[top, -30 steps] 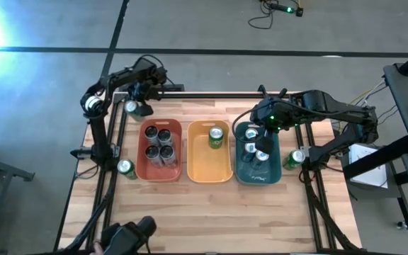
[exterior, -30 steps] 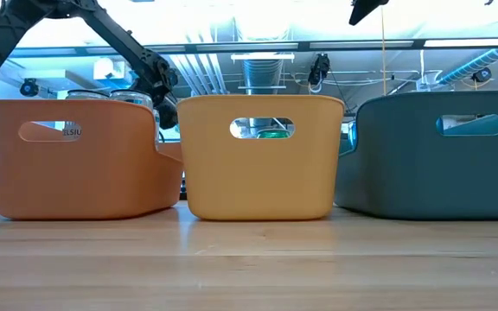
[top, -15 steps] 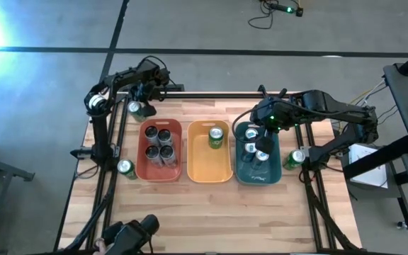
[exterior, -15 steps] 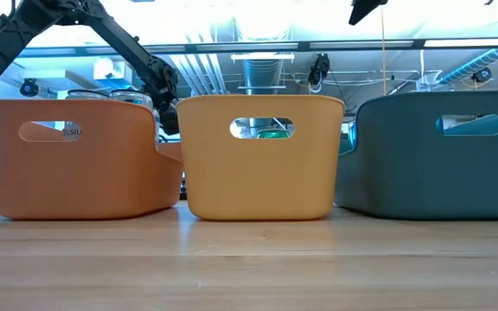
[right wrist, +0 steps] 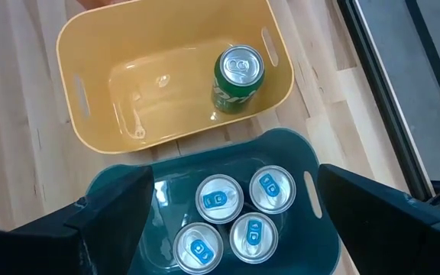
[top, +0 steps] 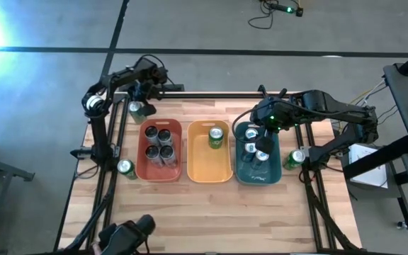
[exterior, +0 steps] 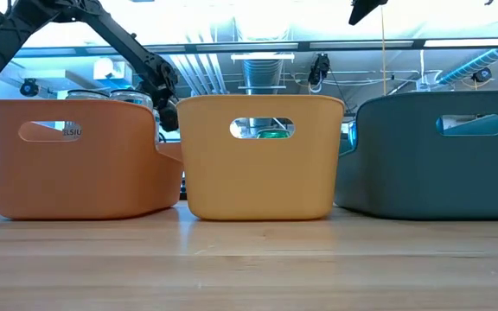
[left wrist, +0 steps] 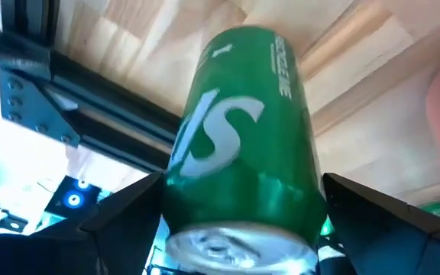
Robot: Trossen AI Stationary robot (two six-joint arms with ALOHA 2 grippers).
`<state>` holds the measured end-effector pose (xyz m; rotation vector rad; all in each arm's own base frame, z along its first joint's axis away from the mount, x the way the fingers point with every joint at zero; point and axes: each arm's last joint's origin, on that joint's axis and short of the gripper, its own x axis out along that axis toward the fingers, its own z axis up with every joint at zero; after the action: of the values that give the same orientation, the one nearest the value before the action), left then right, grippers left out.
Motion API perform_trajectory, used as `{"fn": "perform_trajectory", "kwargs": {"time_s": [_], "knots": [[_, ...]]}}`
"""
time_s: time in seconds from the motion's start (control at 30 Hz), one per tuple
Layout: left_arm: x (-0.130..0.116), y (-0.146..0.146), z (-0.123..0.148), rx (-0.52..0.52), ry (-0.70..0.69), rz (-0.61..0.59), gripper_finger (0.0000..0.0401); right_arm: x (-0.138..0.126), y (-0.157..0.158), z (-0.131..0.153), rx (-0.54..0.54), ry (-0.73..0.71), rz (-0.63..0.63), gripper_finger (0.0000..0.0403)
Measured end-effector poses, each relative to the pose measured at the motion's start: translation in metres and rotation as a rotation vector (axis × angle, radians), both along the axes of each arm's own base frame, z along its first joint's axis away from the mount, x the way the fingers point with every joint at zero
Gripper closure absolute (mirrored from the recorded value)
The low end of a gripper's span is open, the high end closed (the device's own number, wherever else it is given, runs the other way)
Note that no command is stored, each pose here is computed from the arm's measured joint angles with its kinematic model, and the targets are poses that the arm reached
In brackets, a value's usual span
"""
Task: Sort soda cans
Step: Put the top left green soda can into the yellow bin
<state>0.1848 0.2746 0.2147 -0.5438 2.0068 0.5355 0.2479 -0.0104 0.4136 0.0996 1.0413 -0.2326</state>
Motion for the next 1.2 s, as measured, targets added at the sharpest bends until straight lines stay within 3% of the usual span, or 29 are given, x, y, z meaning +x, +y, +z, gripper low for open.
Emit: {"fn": "perform_trajectory", "kwargs": {"time_s": [0.47, 0.73, 0.87, 1.07, 1.2], "knots": [[-0.016, 0.003, -0.004, -0.026, 0.011, 0.071, 0.0065, 0.0, 0.0, 0.0, 0.012, 0.0, -0.021, 0.0039], [-0.02, 0.005, -0.003, -0.017, 0.012, 0.075, 0.0115, -0.001, 0.0, 0.0, 0.011, 0.005, -0.019, 0.0039], [-0.02, 0.005, 0.0, -0.012, 0.003, 0.077, 0.0116, -0.001, 0.0, 0.0, 0.006, 0.004, -0.009, 0.0039], [-0.019, 0.004, 0.038, 0.086, -0.114, 0.106, 0.0116, -0.005, -0.002, 0.014, -0.054, -0.053, 0.037, 0.0039], [-0.017, 0.005, 0.079, 0.222, -0.219, 0.14, 0.0116, -0.005, -0.01, 0.028, -0.148, -0.127, 0.036, 0.0039]]}}
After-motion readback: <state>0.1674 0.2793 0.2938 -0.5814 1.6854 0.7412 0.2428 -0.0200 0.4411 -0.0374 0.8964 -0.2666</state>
